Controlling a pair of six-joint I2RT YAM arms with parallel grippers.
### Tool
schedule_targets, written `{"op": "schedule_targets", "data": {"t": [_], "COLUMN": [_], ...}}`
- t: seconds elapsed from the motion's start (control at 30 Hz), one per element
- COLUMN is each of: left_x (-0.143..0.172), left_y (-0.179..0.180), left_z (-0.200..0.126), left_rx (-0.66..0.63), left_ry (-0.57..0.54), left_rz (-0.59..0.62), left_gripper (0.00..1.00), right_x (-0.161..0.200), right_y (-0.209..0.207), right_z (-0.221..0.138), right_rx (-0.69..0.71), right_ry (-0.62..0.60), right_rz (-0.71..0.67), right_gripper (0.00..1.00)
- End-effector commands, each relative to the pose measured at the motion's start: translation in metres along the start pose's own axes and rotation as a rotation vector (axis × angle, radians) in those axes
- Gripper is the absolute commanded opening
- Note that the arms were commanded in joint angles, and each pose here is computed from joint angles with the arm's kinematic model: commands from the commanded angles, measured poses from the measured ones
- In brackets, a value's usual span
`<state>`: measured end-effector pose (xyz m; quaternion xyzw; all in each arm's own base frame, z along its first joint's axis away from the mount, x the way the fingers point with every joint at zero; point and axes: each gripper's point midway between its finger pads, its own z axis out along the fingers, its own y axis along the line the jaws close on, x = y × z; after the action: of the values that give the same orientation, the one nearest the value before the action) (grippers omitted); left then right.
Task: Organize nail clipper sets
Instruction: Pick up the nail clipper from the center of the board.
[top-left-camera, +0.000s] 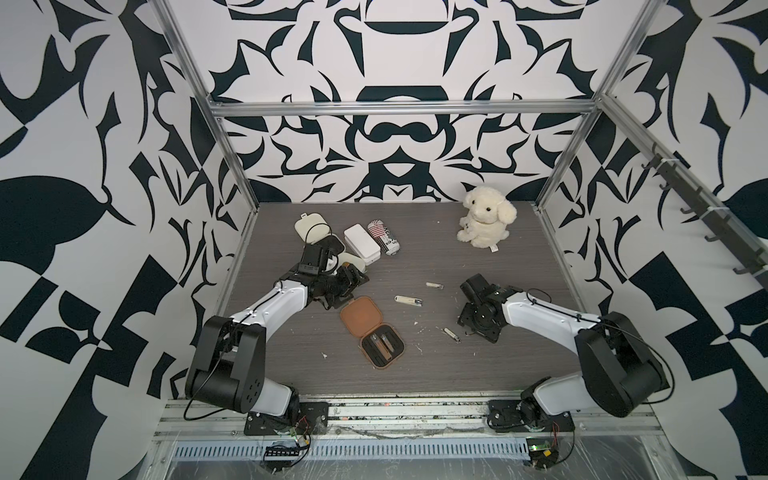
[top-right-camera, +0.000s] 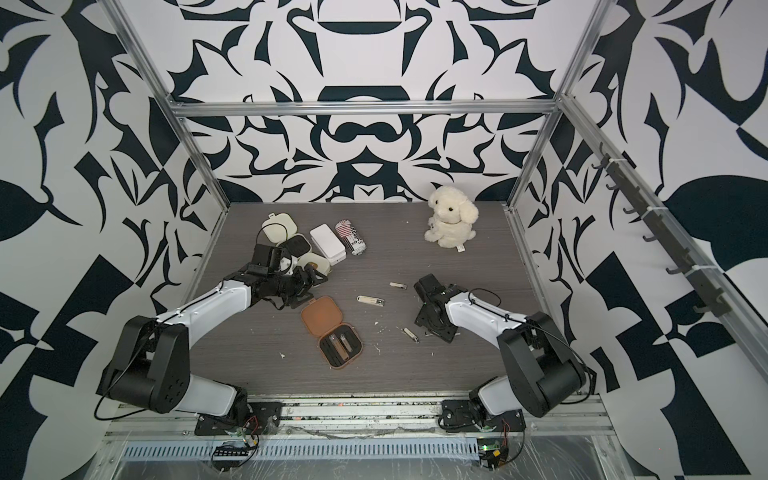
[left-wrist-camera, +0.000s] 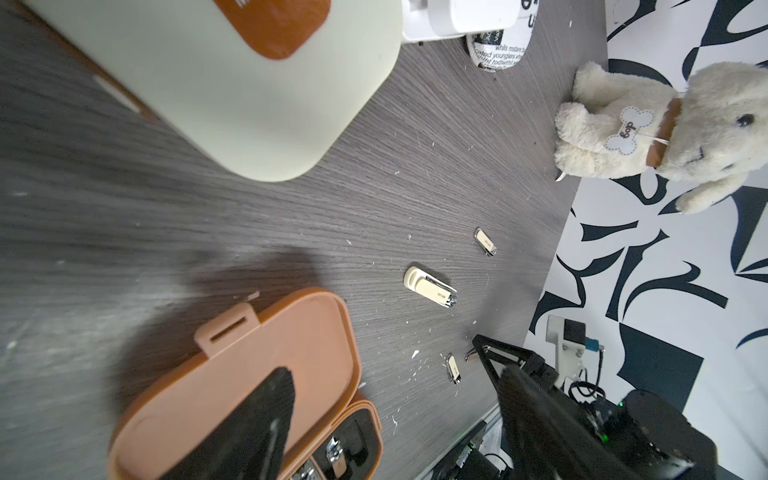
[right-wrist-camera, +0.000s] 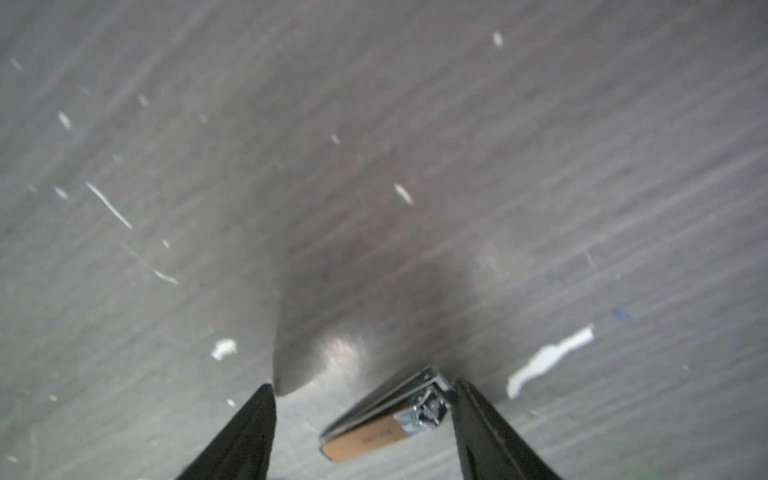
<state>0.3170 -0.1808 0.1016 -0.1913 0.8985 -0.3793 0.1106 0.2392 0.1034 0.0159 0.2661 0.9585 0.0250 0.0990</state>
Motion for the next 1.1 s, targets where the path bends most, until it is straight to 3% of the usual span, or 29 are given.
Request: {"op": "schedule_targets", "data": {"t": [0.0, 0.33, 0.73, 1.07], "left_x": [0.004, 0.004, 0.005, 0.010], "left_y": [0.008, 0.012, 0.016, 0.024], "left_z": [0.000, 0.001, 0.006, 0.010], "left_rx": [-0.006, -0.008, -0.008, -0.015], "left_ry": [0.009, 0.010, 0.018, 0.031], "left_rz": [0.000, -0.009, -0.021, -0.036], "left_gripper": [0.81, 0.81, 0.81, 0.81], "right_x": [-0.010, -0.001, 0.009, 0.004], "right_y": [0.018, 0.026, 0.010, 0.009], "right_z": [-0.003, 0.000, 0.005, 0.014], "right_rx": [-0.024, -0.004, 0.074, 0.126], "right_ry": [-0.002, 0.070, 0.104, 0.110], "right_rz": [-0.062, -0.166, -0.252, -0.294], "right_gripper": [0.65, 0.40, 0.25, 0.20]}}
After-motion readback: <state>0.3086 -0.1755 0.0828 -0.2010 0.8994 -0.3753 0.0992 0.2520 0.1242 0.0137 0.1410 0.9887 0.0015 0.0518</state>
